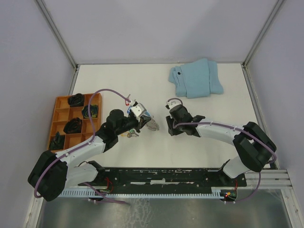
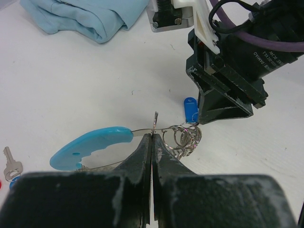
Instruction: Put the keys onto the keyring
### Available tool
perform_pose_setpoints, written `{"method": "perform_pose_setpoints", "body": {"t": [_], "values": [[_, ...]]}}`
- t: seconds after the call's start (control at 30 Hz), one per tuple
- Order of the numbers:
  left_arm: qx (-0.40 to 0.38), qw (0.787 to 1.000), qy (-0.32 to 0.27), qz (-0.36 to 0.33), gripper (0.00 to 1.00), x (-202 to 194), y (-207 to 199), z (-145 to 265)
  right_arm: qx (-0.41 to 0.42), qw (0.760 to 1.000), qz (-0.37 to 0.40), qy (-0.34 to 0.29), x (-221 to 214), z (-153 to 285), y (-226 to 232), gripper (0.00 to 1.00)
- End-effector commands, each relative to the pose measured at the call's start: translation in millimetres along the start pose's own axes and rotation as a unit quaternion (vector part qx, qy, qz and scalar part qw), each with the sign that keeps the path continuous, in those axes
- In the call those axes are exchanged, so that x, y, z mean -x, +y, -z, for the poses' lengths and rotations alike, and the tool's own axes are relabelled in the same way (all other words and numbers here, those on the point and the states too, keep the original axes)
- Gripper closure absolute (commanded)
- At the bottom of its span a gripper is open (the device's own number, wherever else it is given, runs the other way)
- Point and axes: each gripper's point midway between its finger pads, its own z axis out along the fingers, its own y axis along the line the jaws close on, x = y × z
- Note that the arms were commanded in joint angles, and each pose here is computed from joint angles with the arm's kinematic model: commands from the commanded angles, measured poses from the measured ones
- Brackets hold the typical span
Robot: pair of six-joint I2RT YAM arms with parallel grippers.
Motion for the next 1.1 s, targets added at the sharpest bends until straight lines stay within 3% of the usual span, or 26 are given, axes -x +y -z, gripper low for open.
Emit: {"method": "perform_pose_setpoints", "body": {"t": [0.0, 0.3, 0.57, 1.07], "values": [[-0.008, 0.998, -0.050, -0.035, 0.97, 29.6, -0.4, -0.1, -0.010, 0.999, 0.001, -0.039, 9.4, 5.2, -3.8, 0.61], [-0.012, 0.998, -0.050, -0.034, 0.97, 29.3, -1.7, -0.5, 0.013, 0.998, -0.030, -0.050, -1.1, 0.7, -5.7, 0.55], [-0.012, 0.998, -0.050, -0.036, 0.97, 29.2, -1.8, 0.3, 0.023, 0.998, -0.017, -0.054, 14.7, -1.5, -9.7, 0.57], [-0.017, 0.998, -0.048, -0.036, 0.97, 27.9, -3.2, -0.6, 0.045, 0.999, 0.002, -0.006, 9.6, -13.0, -3.1, 0.62]]}}
